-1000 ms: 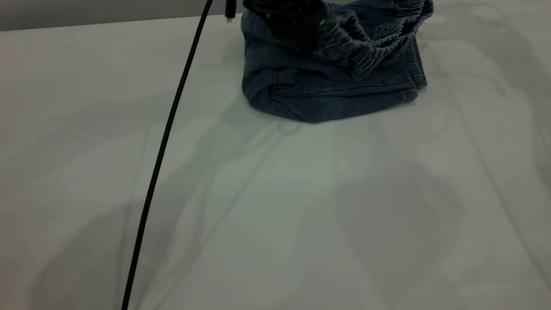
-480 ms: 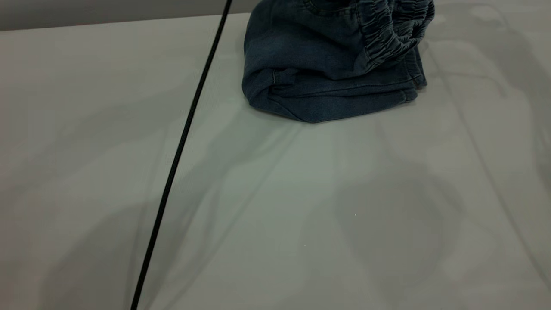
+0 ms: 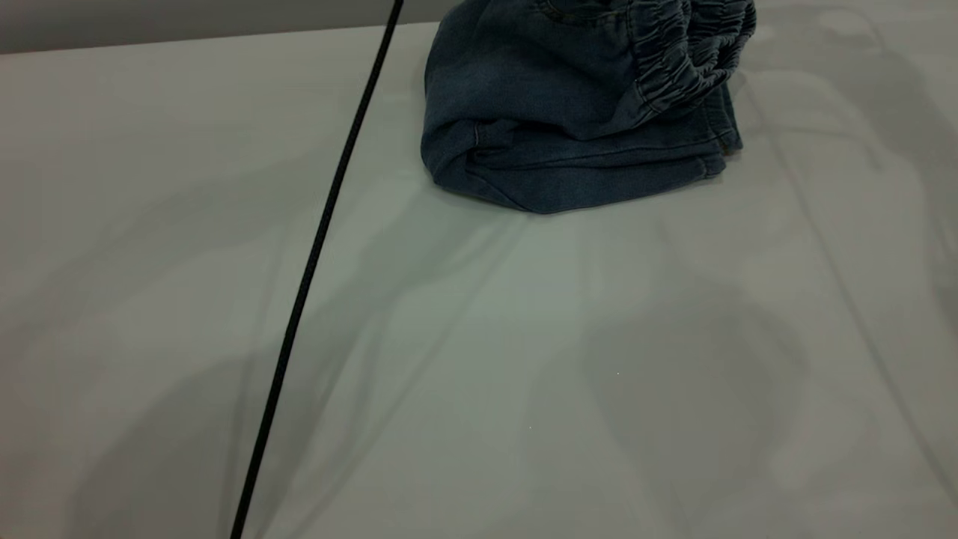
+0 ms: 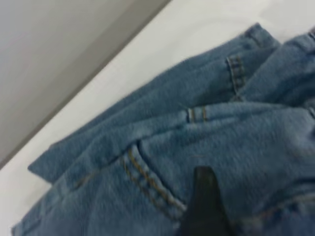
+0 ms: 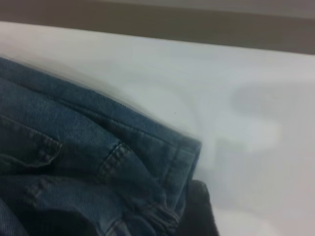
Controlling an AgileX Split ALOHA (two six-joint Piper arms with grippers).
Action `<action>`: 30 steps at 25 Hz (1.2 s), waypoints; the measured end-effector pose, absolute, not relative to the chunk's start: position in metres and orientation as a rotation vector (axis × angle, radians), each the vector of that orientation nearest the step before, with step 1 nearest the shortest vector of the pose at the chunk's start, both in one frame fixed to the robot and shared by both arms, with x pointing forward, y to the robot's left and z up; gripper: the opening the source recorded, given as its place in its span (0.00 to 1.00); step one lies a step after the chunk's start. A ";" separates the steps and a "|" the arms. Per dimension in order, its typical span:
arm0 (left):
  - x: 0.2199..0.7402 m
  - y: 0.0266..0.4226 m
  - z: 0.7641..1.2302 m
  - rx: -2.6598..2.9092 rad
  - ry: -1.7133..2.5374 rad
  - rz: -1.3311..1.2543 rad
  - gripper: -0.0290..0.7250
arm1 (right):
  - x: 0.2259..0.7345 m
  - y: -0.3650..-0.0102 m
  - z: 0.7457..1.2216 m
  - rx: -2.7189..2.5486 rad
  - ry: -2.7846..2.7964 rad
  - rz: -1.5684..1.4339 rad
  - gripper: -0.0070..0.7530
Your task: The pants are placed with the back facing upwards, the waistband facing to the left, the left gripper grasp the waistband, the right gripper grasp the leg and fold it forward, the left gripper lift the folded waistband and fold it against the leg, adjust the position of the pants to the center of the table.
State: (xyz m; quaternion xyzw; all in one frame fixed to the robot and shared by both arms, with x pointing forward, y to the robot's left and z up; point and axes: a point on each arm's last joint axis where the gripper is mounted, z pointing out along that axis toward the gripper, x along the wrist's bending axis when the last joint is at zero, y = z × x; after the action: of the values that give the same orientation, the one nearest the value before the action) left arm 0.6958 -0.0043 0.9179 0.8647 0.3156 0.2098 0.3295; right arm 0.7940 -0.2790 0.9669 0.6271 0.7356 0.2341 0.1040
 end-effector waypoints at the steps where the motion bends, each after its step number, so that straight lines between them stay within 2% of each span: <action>1: 0.694 -0.003 0.922 2.280 0.829 0.533 0.69 | 0.794 -0.279 0.967 1.849 2.170 0.690 0.62; 4: 0.686 0.001 0.918 2.382 0.853 0.452 0.69 | 0.794 -0.279 0.967 1.847 2.171 0.690 0.62; 8: 0.682 0.004 0.889 2.499 0.871 0.381 0.69 | 0.794 -0.279 0.967 1.843 2.173 0.689 0.62; 13: 0.687 0.002 0.861 2.478 0.876 0.400 0.69 | 0.794 -0.279 0.967 1.844 2.173 0.690 0.62; 20: 0.702 -0.005 0.853 2.284 0.832 0.568 0.69 | 0.794 -0.279 0.967 1.842 2.174 0.690 0.62; 26: 0.698 -0.004 0.841 2.340 0.851 0.521 0.69 | 0.794 -0.279 0.967 1.843 2.175 0.693 0.62; 30: 0.686 0.002 0.838 2.494 0.892 0.380 0.69 | 0.794 -0.279 0.967 1.843 2.175 0.693 0.62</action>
State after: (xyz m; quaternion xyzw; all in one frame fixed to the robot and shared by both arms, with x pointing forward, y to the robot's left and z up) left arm 0.6860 0.0020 0.8383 0.9068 0.3244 0.1384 0.2309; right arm 0.7940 -0.2787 0.9670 0.6248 0.7374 0.2348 0.1039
